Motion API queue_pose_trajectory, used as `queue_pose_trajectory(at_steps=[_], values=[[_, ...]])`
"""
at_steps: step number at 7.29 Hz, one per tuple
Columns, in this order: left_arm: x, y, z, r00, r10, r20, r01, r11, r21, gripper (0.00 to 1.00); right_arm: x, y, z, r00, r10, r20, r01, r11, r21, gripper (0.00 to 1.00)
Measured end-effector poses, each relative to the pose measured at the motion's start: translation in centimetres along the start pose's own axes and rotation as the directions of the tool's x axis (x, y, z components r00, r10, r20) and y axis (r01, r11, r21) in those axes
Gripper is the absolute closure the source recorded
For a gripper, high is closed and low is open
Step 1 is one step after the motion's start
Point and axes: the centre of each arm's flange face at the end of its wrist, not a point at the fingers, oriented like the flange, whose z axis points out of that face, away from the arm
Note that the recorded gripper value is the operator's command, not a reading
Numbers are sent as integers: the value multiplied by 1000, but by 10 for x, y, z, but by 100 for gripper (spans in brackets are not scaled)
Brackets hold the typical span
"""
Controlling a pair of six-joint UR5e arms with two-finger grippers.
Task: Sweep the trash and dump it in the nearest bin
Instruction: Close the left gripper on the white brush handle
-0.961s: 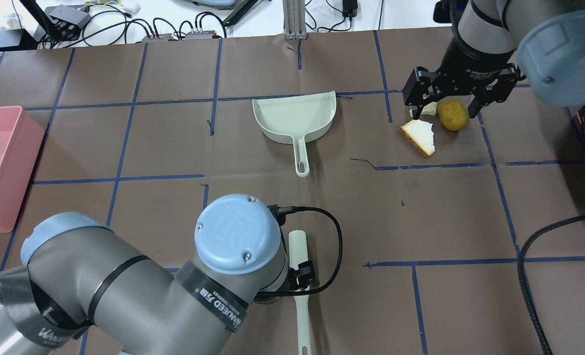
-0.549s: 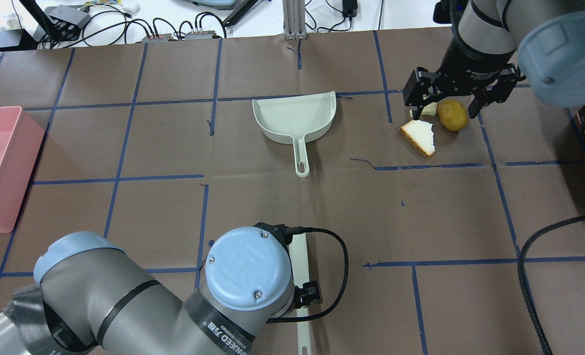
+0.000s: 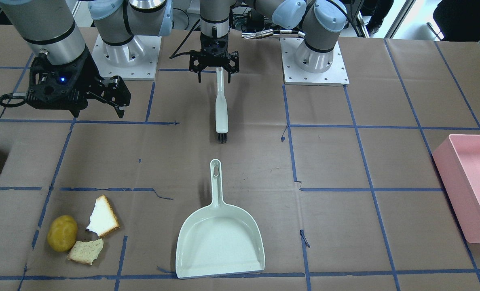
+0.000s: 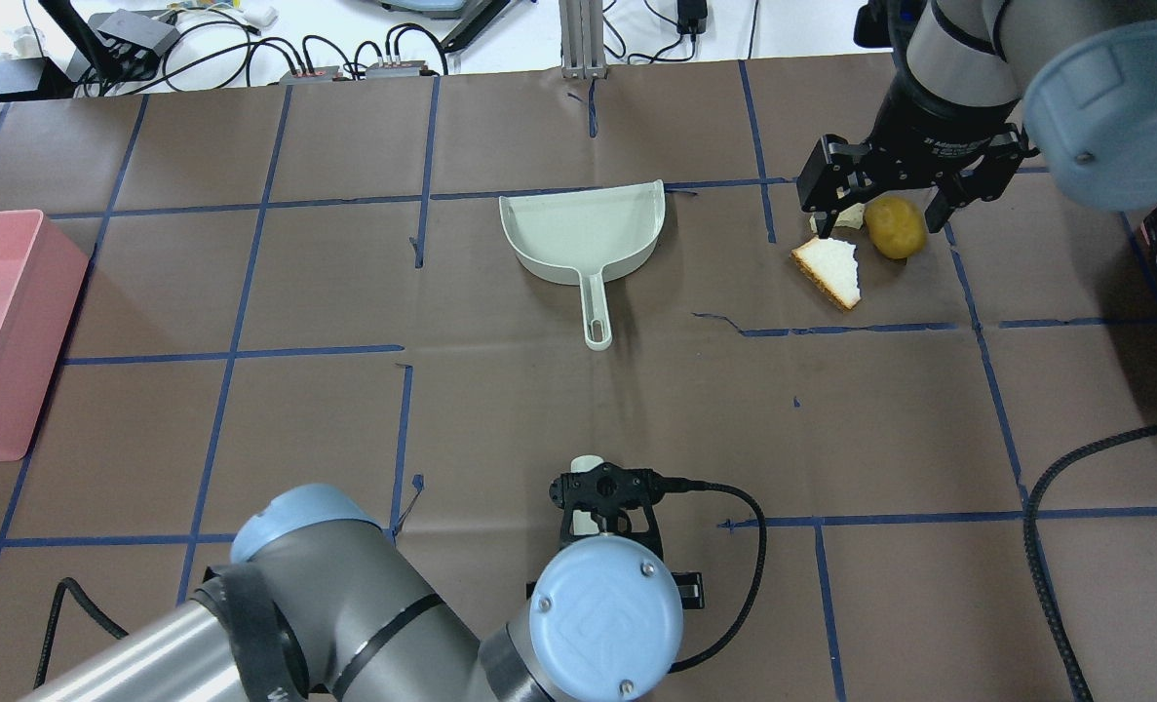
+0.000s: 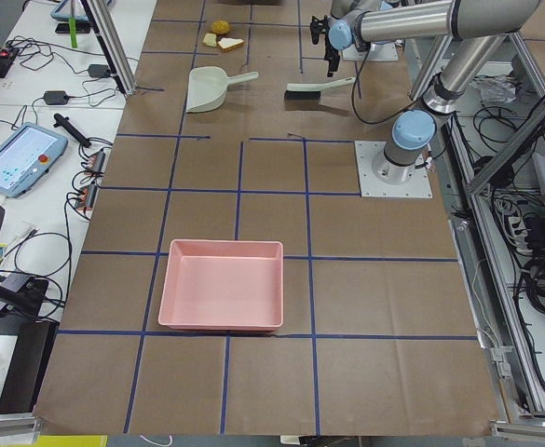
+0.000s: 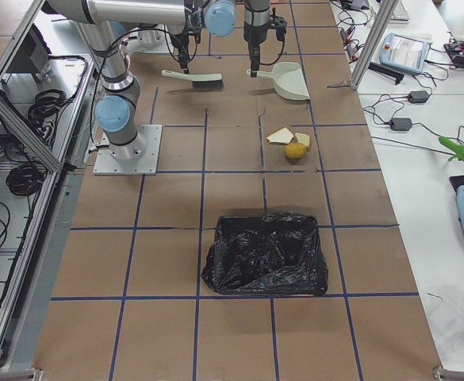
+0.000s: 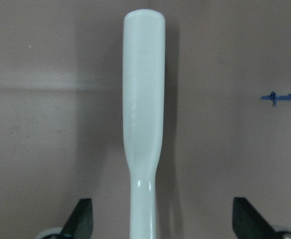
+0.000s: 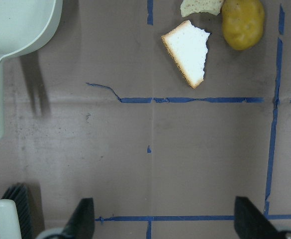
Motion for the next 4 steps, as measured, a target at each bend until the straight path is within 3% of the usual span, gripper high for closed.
queue_pose_trajectory(at_steps=[2, 4], values=[[-2, 20, 5, 1000, -23, 4, 23, 999, 48, 1, 0, 0, 0, 1000, -1, 0, 1, 1000, 0, 0], [-18, 39, 15, 998, -65, 19, 64, 997, 40, 1, 0, 0, 0, 1000, -1, 0, 1, 1000, 1, 0]])
